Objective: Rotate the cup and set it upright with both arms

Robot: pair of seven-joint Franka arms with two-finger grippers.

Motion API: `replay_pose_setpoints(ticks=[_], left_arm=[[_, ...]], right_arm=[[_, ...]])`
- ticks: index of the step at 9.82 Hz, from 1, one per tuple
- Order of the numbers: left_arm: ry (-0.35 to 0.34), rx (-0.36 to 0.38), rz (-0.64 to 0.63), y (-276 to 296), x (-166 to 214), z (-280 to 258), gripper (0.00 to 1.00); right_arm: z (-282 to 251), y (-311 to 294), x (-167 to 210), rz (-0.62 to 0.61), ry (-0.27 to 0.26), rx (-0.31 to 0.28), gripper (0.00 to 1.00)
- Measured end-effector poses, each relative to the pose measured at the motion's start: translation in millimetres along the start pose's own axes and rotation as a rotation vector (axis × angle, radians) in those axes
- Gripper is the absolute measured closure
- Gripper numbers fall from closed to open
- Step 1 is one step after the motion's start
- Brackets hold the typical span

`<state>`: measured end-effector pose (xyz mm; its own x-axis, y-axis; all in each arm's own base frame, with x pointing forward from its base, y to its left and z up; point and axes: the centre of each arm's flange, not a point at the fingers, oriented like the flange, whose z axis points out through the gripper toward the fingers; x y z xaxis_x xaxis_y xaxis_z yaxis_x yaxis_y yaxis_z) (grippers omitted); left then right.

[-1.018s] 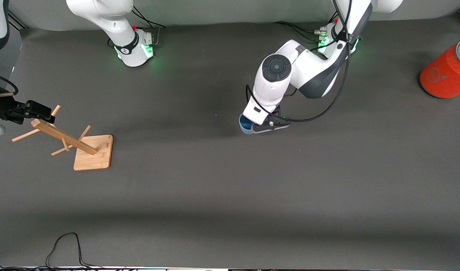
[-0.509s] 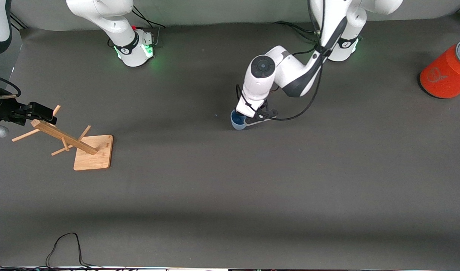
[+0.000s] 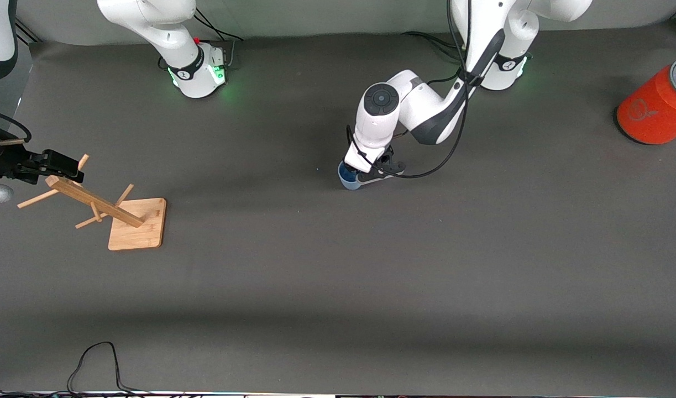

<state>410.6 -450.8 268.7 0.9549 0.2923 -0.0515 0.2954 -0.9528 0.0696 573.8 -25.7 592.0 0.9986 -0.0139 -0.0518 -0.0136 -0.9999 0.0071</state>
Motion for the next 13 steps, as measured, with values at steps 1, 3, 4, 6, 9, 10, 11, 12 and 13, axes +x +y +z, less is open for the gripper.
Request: replay_pose_setpoints(ticks=[1,3,4,6,9,10,11,12,13], left_arm=[[0.005,0.002,0.000,0.6,3.4,-4.4,0.20],[0.058,0.063,0.052,3.8,19.2,-37.6,0.00],[0.084,0.094,0.085,2.4,36.2,-65.8,0.00],[0.077,0.149,0.154,-25.3,99.0,-124.9,0.00],[0.047,0.189,0.230,-103.0,198.5,-210.4,0.00],[0.060,0.184,0.244,-131.9,219.3,-237.8,0.00],[0.078,0.178,0.250,-163.6,235.6,-265.0,0.00],[0.081,0.169,0.249,-195.5,244.8,-291.0,0.00],[0.077,0.163,0.257,-221.6,245.4,-313.8,0.00]], right_arm=[[0.0,0.0,0.0,0.000,0.000,0.000,0.00],[0.0,0.0,0.0,0.000,0.000,0.000,0.00],[0.2,-0.1,0.0,0.000,-0.001,0.000,0.00],[0.4,-0.2,0.0,0.000,-0.001,0.000,0.00],[0.6,-0.4,0.0,-0.001,-0.002,0.000,0.00],[0.7,-0.5,0.0,-0.001,-0.002,0.000,0.00],[0.8,-0.5,0.0,-0.001,-0.002,0.000,0.00],[0.9,-0.4,0.0,-0.001,-0.002,0.000,0.00],[1.0,-0.3,0.0,-0.001,-0.003,0.000,0.00]])
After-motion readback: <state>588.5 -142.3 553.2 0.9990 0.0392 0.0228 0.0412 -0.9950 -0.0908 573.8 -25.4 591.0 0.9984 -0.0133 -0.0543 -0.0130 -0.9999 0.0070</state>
